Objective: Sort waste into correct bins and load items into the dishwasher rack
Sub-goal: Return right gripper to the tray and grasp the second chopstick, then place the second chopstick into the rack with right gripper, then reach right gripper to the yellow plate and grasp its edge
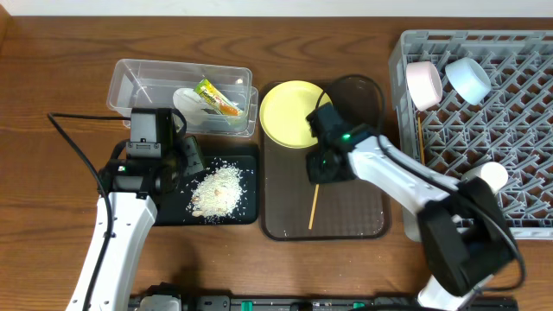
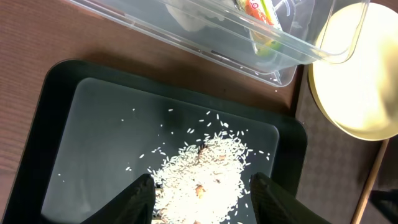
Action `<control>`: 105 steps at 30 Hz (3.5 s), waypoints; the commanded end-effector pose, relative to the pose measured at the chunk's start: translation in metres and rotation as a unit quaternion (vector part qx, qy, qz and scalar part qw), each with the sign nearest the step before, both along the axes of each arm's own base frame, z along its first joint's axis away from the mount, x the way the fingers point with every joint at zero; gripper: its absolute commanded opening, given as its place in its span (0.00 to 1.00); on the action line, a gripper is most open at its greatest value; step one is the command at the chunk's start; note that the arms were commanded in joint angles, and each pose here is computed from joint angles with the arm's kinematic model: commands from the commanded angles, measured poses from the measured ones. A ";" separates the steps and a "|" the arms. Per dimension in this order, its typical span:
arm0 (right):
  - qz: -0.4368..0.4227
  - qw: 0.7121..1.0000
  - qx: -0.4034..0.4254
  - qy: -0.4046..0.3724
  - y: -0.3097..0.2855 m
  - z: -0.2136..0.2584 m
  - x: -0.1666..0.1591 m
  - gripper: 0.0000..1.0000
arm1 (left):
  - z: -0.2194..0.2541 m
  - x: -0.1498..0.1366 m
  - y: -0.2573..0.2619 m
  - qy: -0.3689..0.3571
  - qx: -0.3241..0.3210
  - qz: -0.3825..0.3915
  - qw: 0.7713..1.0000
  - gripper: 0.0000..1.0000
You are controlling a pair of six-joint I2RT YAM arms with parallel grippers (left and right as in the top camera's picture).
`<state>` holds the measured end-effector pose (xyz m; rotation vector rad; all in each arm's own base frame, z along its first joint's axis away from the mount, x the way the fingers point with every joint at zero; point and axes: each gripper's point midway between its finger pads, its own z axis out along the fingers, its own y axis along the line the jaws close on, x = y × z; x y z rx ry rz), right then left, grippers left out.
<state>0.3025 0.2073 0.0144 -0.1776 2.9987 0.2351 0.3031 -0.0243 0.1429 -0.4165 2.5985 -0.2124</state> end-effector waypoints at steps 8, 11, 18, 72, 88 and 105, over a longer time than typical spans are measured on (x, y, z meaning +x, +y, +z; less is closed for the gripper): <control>-0.084 0.994 -0.059 0.024 -0.020 -0.023 -0.005 0.13 | 0.000 0.001 0.003 -0.001 0.005 0.005 1.000 0.52; -0.097 0.992 -0.073 0.018 -0.034 -0.018 0.000 0.05 | 0.000 0.001 0.003 -0.001 0.005 0.005 1.000 0.53; -0.088 0.994 -0.055 -0.025 -0.071 0.024 0.024 0.01 | 0.000 0.001 0.003 -0.001 0.005 0.005 1.000 0.53; 0.003 0.962 0.103 -0.252 -0.096 0.167 0.102 0.50 | 0.000 0.001 0.003 -0.001 0.005 0.005 1.000 0.52; -0.089 0.982 0.080 -0.147 -0.023 0.010 0.132 0.49 | 0.000 0.001 0.003 0.000 0.005 0.005 1.000 0.52; -0.118 0.975 0.011 -0.189 -0.089 0.054 0.139 0.01 | 0.000 0.001 0.003 0.000 0.005 0.005 1.000 0.52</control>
